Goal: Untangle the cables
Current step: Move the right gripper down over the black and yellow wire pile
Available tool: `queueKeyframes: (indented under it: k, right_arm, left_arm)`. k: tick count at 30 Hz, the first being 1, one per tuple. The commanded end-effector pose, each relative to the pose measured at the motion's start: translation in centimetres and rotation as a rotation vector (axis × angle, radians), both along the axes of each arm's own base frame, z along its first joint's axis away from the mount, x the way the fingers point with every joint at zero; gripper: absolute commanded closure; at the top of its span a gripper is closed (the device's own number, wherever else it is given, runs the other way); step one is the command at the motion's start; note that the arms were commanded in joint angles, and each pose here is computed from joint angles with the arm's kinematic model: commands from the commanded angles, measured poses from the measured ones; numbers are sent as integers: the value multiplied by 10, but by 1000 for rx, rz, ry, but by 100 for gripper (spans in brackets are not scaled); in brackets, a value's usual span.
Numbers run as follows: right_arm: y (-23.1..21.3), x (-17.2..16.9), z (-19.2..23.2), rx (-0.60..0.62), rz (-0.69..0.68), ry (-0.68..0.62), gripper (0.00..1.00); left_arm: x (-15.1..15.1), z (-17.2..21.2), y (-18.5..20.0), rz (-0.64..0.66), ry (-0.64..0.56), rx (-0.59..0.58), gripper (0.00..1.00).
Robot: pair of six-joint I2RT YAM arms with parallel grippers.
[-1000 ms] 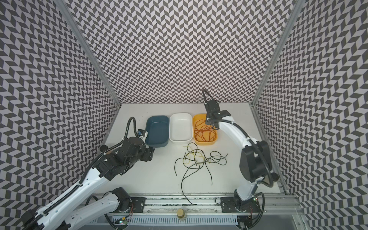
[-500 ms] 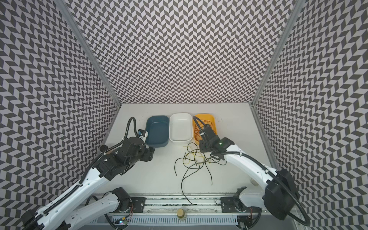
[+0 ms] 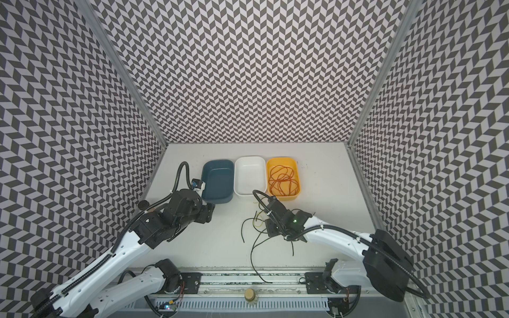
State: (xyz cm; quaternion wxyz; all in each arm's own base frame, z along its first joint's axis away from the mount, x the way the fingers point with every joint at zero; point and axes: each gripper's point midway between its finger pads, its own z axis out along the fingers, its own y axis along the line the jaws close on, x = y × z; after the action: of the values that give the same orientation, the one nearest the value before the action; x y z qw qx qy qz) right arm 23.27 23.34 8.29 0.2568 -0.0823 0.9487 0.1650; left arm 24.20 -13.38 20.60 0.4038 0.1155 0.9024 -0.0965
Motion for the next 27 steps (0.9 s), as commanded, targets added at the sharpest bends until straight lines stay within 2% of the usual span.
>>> queueKeyframes:
  k: [1,7,13,20,27]
  right_arm:
    - [8,4,-6,25,-16,-1,46]
    - [2,8,-36,-90,-36,57,46]
    - [7,13,-46,-110,-35,71,49]
    - [27,15,-26,4,10,44,72]
    - [44,13,-24,54,64,66,89]
  left_arm:
    - [0,-2,1,-1,-1,16,23]
    - [0,-3,1,-2,2,20,23]
    - [0,-4,1,-1,3,22,23]
    - [0,-5,0,-3,6,25,23]
    - [0,-5,1,-1,4,26,23]
